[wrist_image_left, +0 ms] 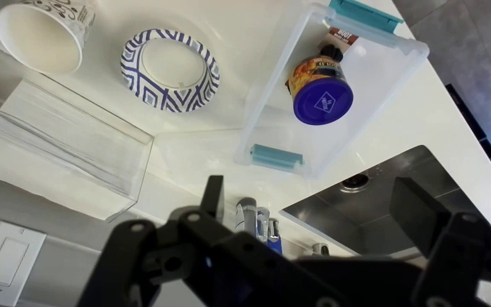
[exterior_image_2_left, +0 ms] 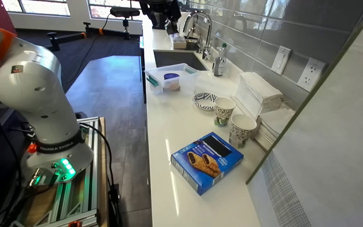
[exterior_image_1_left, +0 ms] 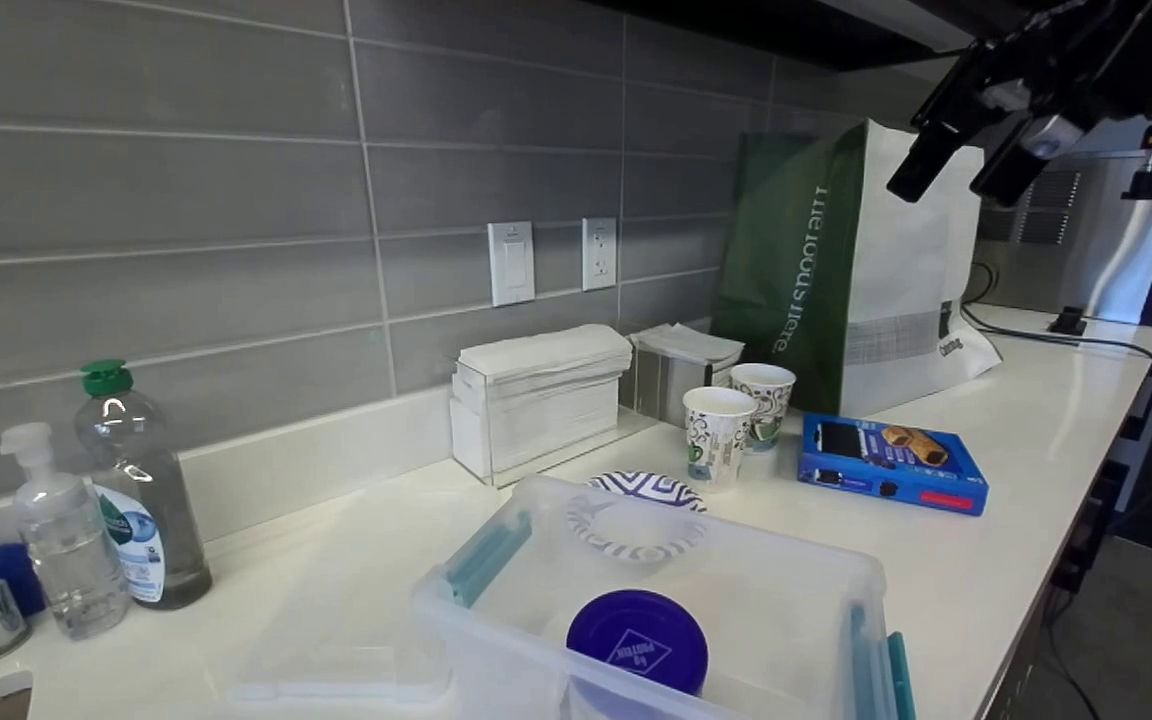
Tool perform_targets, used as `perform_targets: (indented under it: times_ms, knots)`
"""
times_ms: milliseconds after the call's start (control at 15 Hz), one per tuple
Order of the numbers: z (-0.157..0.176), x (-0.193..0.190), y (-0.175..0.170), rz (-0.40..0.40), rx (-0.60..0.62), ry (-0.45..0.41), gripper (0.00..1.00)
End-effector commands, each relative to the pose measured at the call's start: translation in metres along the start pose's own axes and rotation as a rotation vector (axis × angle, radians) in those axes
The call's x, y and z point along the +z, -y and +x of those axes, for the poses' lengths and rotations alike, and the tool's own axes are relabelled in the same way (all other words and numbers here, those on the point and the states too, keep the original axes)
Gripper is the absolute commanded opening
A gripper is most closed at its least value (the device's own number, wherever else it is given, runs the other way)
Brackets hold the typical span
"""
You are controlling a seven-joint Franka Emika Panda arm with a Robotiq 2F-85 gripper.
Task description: Put the orange can inside the clear lunch box
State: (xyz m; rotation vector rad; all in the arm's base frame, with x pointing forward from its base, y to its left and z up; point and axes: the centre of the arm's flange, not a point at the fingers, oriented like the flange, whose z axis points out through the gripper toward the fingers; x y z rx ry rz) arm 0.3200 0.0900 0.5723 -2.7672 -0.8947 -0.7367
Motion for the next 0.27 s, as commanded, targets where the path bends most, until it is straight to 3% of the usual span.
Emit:
perform_targets:
  times_ms: [0, 200]
  knots:
    - [0.000, 0.004, -0.001, 0.008, -0.001, 0.007, 1.00]
    - [0.001, 0.016, -0.005, 0.018, 0.004, 0.024, 1.00]
